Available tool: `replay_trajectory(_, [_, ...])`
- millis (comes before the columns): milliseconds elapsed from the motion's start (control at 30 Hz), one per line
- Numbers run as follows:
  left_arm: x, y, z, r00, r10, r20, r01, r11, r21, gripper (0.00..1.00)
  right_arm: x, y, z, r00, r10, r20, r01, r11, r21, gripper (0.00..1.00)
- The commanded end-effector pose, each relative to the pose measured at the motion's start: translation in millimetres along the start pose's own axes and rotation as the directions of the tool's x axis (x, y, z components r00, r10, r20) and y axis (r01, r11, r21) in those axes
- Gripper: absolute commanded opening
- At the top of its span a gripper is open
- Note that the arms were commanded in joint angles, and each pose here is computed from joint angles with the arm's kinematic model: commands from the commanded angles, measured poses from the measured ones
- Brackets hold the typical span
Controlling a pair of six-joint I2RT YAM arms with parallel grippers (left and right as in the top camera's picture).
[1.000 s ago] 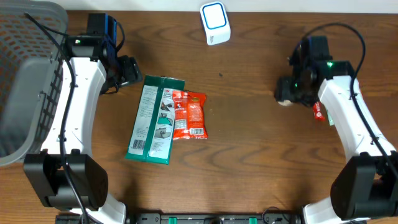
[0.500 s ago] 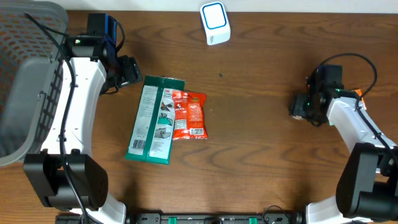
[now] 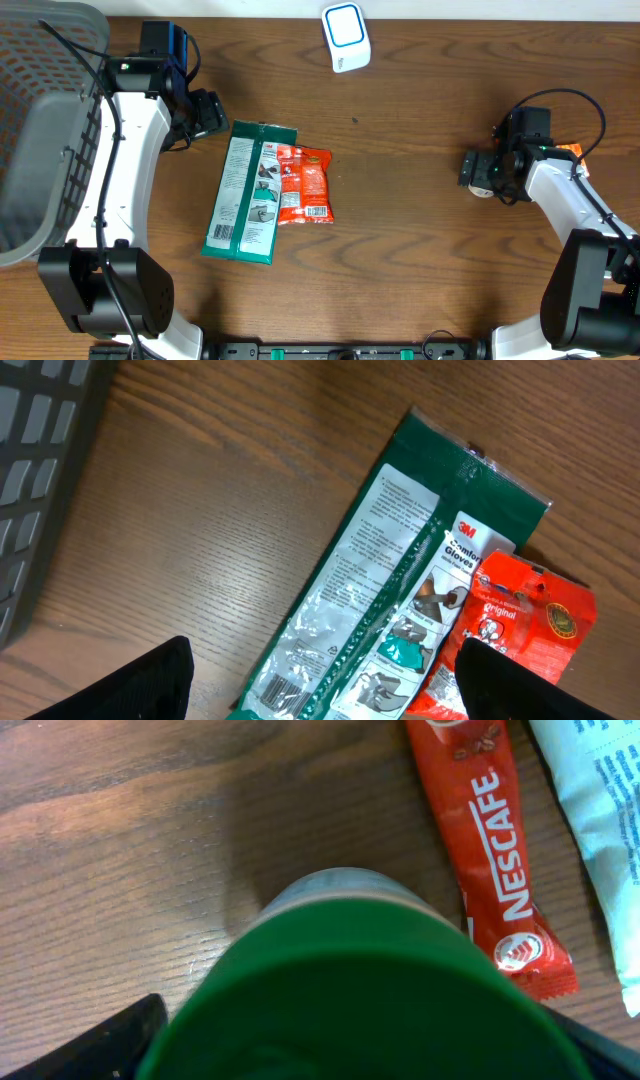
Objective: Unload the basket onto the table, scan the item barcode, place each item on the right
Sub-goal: 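Carry the jar right and lower it beside the Nescafe stick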
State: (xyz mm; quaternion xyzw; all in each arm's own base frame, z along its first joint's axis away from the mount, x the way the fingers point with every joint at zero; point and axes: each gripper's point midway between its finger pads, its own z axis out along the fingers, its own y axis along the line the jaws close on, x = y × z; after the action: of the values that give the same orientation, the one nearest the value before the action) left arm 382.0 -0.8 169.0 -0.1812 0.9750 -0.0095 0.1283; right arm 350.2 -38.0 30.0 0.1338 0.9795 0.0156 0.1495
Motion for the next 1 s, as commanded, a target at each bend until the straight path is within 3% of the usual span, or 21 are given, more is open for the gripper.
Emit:
replay_trajectory(0, [-3, 1, -6, 1.000, 0.009, 0.019, -0.009, 1.000, -0.002, 0.84, -4, -2, -5, 1.000, 0.009, 0.010, -0.009, 1.000, 0.003, 0.98])
replay_trajectory(200, [-3, 1, -6, 1.000, 0.008, 0.019, -0.008, 1.000, -0.002, 0.84, -10, -2, -27, 1.000, -0.015, -0.008, 0.015, 1.000, 0.012, 0.86])
replay_trajectory(367, [-3, 1, -6, 1.000, 0.008, 0.019, -0.008, 1.000, -0.002, 0.84, -8, -21, -29, 1.000, -0.015, -0.011, 0.017, 0.992, 0.124, 0.62])
replay_trajectory(533, [-3, 1, -6, 1.000, 0.008, 0.019, -0.008, 1.000, -0.002, 0.84, -7, -32, -31, 1.000, -0.016, -0.015, 0.019, 0.983, 0.185, 0.54])
replay_trajectory(733, [-3, 1, -6, 1.000, 0.008, 0.019, -0.008, 1.000, -0.002, 0.84, -6, -42, -33, 1.000, -0.018, -0.019, 0.022, 0.970, 0.244, 0.49])
replay_trajectory(967, [-3, 1, -6, 1.000, 0.008, 0.019, -0.008, 1.000, -0.002, 0.84, -3, -35, -32, 0.999, -0.014, -0.031, 0.020, 0.979, 0.202, 0.59])
